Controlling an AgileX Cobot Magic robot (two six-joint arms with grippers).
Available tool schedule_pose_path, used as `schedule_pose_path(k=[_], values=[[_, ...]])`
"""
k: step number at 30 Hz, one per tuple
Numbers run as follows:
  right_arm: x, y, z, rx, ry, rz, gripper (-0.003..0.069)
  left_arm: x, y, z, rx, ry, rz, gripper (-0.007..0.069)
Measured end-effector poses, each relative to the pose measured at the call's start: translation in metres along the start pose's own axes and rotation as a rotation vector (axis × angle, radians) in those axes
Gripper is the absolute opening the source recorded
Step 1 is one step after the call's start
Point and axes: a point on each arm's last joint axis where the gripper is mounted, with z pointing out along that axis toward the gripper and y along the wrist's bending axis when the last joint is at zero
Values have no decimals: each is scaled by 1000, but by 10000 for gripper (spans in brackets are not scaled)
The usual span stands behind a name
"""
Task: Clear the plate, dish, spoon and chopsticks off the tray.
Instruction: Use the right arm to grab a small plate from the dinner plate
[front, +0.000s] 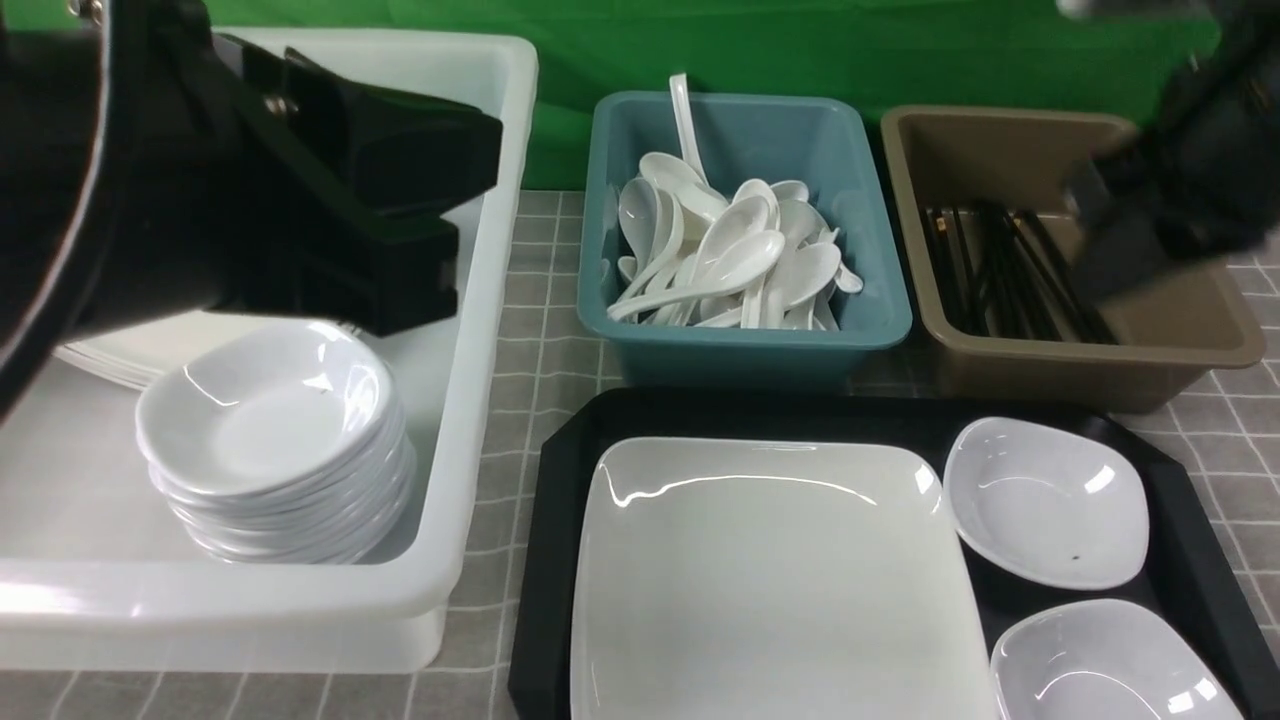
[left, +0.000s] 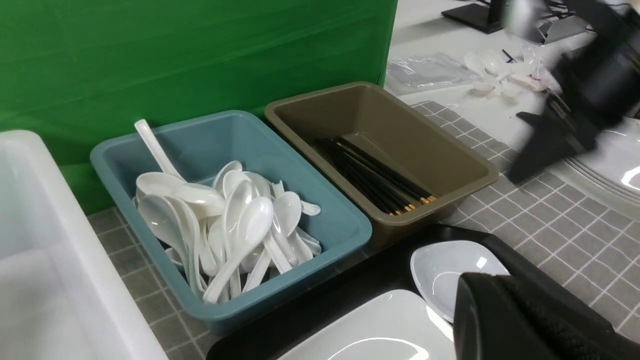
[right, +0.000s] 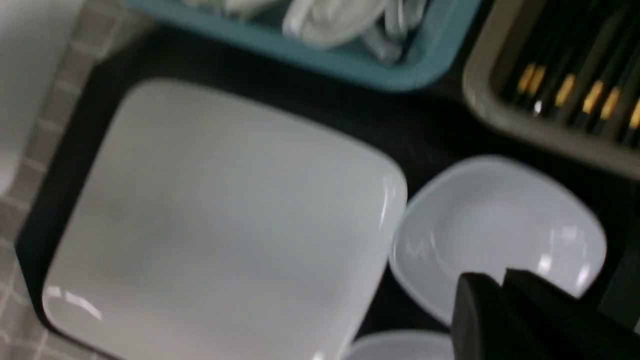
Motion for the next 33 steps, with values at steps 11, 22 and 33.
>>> schedule_pose_path(k=[11, 22, 33], values=[[122, 39, 90, 20, 226, -215, 507, 0, 0, 1, -4, 2, 8, 4], [136, 40, 119, 71, 278, -311, 521, 0, 1, 1, -6, 1, 11, 4], [134, 40, 133, 83, 302, -331, 521, 0, 1, 1, -6, 2, 11, 4]])
